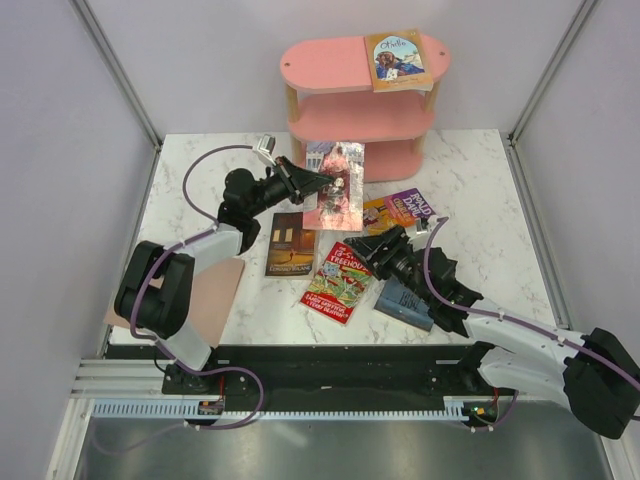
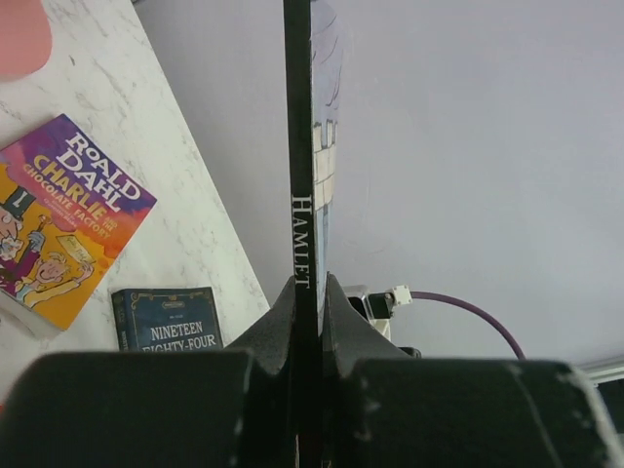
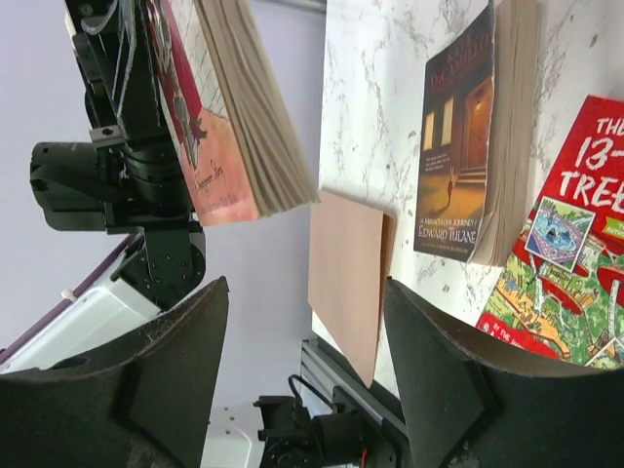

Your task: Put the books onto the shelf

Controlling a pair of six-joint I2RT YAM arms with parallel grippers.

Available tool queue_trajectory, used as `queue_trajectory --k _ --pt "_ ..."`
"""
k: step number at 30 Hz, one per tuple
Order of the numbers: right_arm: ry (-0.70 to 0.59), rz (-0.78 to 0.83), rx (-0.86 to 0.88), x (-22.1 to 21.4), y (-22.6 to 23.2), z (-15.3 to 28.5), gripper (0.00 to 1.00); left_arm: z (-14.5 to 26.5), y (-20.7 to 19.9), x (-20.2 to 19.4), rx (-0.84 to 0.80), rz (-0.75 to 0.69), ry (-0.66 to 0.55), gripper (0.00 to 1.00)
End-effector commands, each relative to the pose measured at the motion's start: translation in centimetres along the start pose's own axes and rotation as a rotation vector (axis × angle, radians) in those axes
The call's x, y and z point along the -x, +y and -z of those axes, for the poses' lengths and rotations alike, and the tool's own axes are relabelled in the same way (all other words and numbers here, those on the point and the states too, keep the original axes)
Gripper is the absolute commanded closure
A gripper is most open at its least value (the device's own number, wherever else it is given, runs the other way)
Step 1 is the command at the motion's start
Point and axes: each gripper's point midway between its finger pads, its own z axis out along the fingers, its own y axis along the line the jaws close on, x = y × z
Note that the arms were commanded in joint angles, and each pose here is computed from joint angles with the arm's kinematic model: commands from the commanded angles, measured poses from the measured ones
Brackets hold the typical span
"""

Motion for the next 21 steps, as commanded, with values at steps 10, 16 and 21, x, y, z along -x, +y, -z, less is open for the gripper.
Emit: queue_trajectory --k 10,16,21 --pt "-0.106 0.048 0.081 2.3 3.7 -1.5 0.27 -1.3 -3.5 -2.3 -0.125 0.022 0.046 0.98" --pt "-0.143 0.059 0.111 3.1 5.1 -1.8 0.35 -1.9 -4.2 -3.2 -0.147 0.025 0.068 0.98" --pt "-0.152 0.063 0.122 3.4 5.8 -1.6 1.0 -1.9 -3.6 -3.7 -0.143 0.035 0.087 0.98"
